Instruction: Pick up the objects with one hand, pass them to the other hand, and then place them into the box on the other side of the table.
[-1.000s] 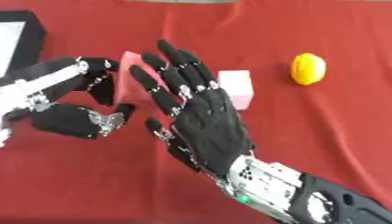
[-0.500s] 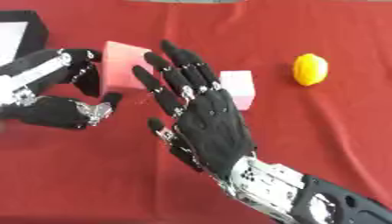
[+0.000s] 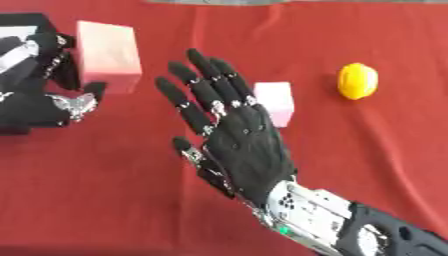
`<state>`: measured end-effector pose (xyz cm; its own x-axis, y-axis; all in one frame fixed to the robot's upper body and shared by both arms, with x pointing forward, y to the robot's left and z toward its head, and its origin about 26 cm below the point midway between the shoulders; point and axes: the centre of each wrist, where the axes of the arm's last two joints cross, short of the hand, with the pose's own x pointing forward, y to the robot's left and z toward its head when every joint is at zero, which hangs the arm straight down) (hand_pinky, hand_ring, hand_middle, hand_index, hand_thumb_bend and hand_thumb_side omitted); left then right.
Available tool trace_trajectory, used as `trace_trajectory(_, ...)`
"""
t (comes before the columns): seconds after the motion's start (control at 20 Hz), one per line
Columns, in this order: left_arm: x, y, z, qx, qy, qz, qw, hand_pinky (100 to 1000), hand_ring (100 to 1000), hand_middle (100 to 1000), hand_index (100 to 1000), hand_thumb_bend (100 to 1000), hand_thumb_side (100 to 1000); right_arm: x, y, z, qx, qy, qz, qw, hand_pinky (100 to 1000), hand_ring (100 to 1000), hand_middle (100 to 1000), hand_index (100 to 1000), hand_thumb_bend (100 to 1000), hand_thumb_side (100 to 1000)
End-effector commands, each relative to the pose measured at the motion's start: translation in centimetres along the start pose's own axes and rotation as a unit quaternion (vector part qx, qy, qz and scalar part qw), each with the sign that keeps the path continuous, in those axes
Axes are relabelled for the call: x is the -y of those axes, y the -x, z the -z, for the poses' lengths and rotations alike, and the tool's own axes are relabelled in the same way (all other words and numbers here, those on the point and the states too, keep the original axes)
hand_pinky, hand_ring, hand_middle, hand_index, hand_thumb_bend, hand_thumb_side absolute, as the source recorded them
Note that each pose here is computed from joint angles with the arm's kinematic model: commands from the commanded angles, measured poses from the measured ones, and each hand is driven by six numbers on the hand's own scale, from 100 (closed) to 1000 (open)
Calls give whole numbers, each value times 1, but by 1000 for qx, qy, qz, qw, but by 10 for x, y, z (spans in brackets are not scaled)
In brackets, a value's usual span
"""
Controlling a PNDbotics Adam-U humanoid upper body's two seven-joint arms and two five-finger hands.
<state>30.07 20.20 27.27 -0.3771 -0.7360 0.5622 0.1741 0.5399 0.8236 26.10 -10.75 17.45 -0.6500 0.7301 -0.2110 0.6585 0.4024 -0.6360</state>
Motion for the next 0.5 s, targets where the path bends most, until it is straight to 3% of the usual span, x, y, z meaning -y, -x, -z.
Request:
trace_trajectory(0.05,-22,3,-8,-5,-46,7,999,670,568,428,425,100,273,4,5,1,7,6,-11,1000,870,932,845,874,570,100)
trace_trajectory(0.5,-43,20,-20,-37,-121,-3,992,667,565,432,426,100,285,5,10,1,3,14,-17,1000,868,929,846,874,568,100)
